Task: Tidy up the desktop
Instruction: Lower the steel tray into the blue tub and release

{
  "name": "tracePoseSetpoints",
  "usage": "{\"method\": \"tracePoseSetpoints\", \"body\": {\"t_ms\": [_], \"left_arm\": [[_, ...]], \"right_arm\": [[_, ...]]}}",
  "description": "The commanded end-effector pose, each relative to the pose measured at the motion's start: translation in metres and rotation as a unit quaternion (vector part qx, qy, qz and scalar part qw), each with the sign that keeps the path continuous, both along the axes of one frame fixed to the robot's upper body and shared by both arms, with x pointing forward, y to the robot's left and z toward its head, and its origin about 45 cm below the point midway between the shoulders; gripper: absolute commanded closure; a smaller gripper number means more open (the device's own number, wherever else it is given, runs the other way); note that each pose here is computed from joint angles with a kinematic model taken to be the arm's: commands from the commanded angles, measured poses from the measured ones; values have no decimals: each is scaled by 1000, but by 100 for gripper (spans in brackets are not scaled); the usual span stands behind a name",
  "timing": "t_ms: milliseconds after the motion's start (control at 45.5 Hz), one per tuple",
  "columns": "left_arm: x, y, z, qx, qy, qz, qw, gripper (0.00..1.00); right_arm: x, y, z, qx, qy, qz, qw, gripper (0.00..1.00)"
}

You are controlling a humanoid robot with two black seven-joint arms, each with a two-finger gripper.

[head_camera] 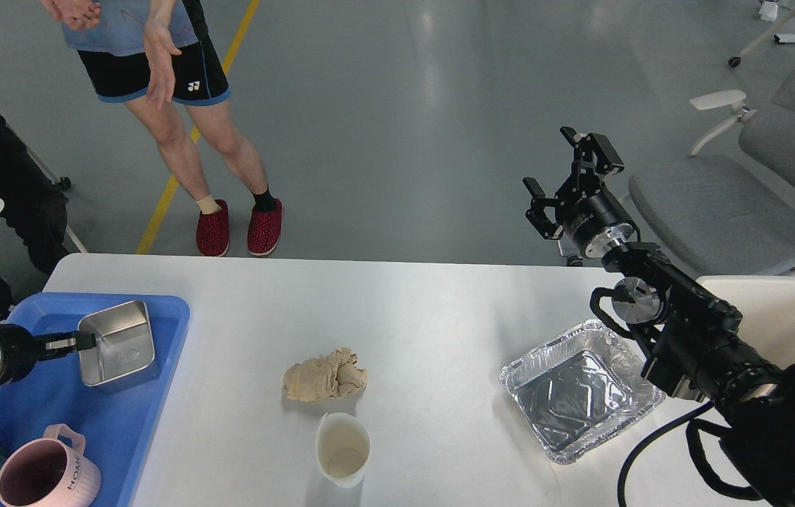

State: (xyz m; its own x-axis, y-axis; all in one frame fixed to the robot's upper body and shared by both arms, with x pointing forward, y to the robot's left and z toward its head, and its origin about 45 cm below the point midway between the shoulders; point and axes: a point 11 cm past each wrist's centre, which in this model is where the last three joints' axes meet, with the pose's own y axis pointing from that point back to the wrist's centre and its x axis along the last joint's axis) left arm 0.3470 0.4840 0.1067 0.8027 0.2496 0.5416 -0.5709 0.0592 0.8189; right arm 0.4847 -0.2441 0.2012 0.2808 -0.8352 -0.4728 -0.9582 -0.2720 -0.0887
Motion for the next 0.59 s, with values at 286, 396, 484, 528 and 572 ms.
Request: {"method": "tracePoseSetpoints", "body": {"t_ms": [286,396,484,528,572], "left_arm": [[49,2,64,-41,-88,36,995,25],[66,5,96,-45,-120,37,991,23],[85,-3,125,-82,-158,49,983,22],[91,-8,136,-114,-173,62,976,22],[97,-12,145,-152,-189,79,967,22]], "right_arm": [[0,0,0,0,0,0,1000,0],[0,0,1,0,-1,0,1000,0],[0,0,1,0,0,1,1000,0],[0,0,1,0,-1,0,1000,0],[0,0,1,-1,0,1,1000,0]]}}
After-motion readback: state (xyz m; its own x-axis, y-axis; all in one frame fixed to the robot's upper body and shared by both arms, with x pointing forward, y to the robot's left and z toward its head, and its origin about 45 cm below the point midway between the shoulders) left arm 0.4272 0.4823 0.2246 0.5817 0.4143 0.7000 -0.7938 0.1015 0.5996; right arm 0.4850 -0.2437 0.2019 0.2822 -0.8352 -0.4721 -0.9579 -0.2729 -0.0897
